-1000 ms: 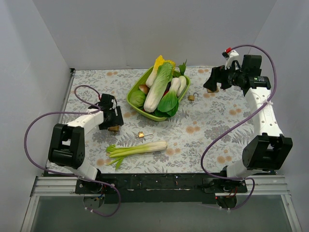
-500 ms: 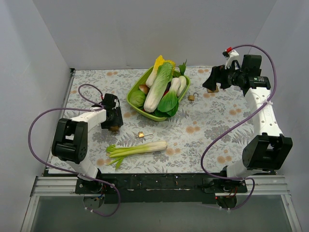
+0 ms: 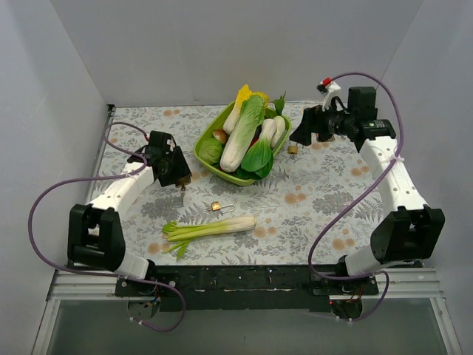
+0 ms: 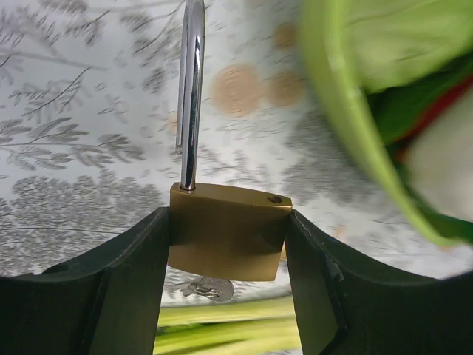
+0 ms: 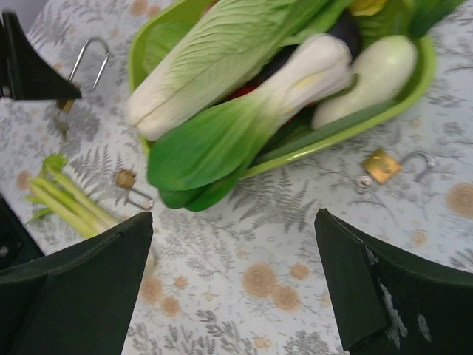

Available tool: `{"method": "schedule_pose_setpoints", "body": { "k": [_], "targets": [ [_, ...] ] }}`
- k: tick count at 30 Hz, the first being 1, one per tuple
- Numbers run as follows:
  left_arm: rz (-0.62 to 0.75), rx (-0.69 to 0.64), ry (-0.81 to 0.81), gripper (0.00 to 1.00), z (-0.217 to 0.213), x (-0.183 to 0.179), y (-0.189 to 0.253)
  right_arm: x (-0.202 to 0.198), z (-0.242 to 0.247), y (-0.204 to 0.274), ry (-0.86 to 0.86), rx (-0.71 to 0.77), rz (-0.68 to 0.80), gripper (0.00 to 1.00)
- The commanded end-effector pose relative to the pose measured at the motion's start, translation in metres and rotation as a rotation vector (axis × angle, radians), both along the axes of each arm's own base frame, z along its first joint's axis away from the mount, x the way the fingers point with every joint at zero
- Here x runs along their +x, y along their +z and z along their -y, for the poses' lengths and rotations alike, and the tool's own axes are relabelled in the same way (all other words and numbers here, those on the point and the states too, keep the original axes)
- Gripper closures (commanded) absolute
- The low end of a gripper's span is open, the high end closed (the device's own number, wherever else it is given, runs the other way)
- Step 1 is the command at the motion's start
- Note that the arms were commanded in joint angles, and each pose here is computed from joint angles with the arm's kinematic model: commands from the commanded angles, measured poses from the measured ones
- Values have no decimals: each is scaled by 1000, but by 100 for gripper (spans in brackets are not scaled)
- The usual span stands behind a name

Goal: Lock with the key
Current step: Pick up the lock from the center of the board.

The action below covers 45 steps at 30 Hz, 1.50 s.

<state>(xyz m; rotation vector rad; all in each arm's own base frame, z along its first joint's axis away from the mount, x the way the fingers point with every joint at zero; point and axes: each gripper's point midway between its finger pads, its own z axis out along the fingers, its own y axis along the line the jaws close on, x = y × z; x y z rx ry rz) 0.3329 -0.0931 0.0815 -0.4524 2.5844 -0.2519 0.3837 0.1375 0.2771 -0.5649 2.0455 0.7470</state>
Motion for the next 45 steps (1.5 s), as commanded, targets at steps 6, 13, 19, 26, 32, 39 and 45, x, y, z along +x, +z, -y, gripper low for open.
{"method": "schedule_pose_setpoints", "body": {
  "k": [6, 13, 19, 26, 32, 39, 45],
  "targets": [
    [308, -381, 35, 100, 48, 20, 155, -55, -147, 32, 176, 268, 22, 2],
    [328, -532, 54, 100, 41, 16, 188, -66, -249, 44, 174, 423, -29, 2],
    [299, -668, 156, 100, 18, 19, 192, -61, -299, 36, 87, 415, 11, 2],
    [316, -708, 207, 100, 7, 16, 201, -70, -350, 42, 122, 449, 68, 2],
    [292, -762, 236, 100, 3, 14, 197, -67, -373, 30, 65, 401, 103, 8],
    [284, -792, 263, 100, -2, 11, 201, -64, -387, 10, 21, 379, 71, 14],
    [295, -824, 258, 100, -2, 12, 209, -65, -392, 4, 14, 374, 78, 26]
  ]
}}
